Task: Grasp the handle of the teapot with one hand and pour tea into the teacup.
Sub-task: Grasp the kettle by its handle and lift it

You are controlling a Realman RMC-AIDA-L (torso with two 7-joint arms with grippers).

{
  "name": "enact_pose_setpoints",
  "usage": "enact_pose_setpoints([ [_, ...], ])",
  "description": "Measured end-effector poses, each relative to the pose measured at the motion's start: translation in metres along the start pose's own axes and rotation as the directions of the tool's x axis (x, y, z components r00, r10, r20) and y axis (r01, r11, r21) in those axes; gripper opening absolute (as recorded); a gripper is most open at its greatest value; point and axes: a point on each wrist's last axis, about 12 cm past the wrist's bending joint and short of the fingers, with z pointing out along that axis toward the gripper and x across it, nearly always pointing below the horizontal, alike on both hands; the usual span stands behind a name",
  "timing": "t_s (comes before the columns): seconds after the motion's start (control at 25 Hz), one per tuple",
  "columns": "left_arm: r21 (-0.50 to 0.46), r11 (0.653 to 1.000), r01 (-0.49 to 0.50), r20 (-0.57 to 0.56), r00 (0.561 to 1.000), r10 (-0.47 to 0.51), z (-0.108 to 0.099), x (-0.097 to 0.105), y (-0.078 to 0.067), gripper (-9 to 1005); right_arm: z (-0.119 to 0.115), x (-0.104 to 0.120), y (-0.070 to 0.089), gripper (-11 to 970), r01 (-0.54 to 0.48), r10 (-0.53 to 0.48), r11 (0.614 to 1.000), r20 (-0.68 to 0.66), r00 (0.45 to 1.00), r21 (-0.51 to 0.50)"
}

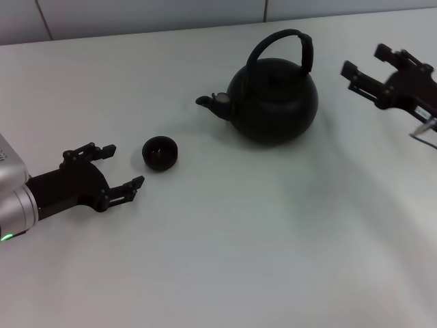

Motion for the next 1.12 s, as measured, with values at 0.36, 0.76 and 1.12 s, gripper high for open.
enact_pose_setpoints([
  [0.36, 0.002, 1.000, 0.000, 0.004, 1.000, 0.000, 0.000, -0.001, 0.000, 800, 0.030, -0.006, 0.004, 824, 0.017, -0.017, 1.000, -0.037, 0.999, -0.013],
  [0.76, 0.004, 1.000, 0.005, 0.003, 1.000, -0.005, -0.001, -0.001, 0.001, 799, 0.050, -0.008, 0.007, 822, 0.024, -0.025, 1.000, -0.070, 0.997, -0.015],
  [1.12, 0.003, 1.000, 0.007, 0.001, 1.000, -0.007, -0.002, 0.000, 0.000, 799, 0.068, -0.011, 0.010, 823, 0.045, -0.047, 0.999, -0.112, 0.993, -0.012],
])
